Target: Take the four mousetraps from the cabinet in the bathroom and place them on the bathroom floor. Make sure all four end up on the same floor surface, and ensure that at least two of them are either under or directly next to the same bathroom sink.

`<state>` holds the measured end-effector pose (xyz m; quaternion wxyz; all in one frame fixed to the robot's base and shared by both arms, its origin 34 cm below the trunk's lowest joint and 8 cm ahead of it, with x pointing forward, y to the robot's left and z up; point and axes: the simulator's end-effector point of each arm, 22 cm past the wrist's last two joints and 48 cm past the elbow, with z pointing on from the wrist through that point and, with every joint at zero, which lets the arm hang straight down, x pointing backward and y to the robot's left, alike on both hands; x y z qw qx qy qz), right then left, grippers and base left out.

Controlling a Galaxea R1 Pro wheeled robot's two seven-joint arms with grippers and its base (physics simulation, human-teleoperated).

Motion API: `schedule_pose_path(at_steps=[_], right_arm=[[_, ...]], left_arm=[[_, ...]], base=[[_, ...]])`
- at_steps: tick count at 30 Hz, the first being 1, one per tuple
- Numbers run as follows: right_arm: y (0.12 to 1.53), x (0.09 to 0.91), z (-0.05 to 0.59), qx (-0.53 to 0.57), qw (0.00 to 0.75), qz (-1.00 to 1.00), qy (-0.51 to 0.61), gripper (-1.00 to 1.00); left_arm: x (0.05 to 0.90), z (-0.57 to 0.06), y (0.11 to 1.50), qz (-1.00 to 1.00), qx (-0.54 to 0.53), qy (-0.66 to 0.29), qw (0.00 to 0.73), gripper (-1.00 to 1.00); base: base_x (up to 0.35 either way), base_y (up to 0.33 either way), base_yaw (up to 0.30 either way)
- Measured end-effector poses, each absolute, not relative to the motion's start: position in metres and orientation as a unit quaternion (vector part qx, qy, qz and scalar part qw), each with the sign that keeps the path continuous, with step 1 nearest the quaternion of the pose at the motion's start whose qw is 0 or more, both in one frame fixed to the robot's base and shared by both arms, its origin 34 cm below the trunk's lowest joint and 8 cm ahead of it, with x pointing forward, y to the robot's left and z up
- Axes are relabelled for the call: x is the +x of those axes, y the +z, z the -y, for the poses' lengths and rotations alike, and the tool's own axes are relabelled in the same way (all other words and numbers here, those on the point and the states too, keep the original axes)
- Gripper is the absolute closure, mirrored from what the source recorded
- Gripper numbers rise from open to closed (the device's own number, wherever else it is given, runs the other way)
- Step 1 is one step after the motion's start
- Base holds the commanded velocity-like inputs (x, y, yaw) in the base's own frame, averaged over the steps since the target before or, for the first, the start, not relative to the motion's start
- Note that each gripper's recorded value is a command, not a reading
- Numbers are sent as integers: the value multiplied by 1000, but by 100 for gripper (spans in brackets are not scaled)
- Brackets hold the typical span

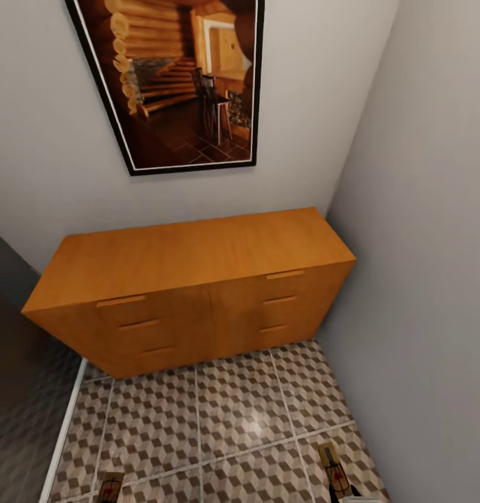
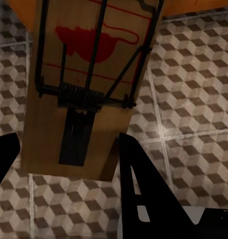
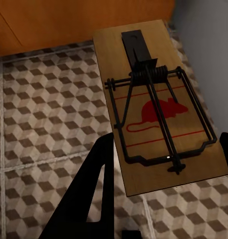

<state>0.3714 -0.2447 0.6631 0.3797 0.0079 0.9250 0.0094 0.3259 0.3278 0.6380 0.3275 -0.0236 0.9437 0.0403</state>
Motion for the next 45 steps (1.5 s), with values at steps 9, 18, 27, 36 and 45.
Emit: schedule_pose_path(at_steps=[9, 18, 27, 36, 45], right_arm=[[663, 371, 245, 7, 379, -925, 10, 100], [665, 374, 245, 7, 384, -923, 10, 100], [669, 378, 245, 7, 390, -921, 10, 100], [673, 383, 245, 7, 397, -918, 10, 100], [676, 387, 245, 7, 402, -916, 10, 100]], left_arm=[[325, -328, 637, -944, -23, 40, 326, 100], [328, -328, 640, -943, -24, 40, 330, 100], [333, -328, 643, -940, -24, 40, 337, 100], [338, -328, 645, -938, -24, 40, 343, 100], [342, -328, 648, -936, -24, 40, 349, 100]], base=[[0, 0, 90], [0, 0, 98], [0, 0, 121], [0, 0, 122], [-46, 0, 123]])
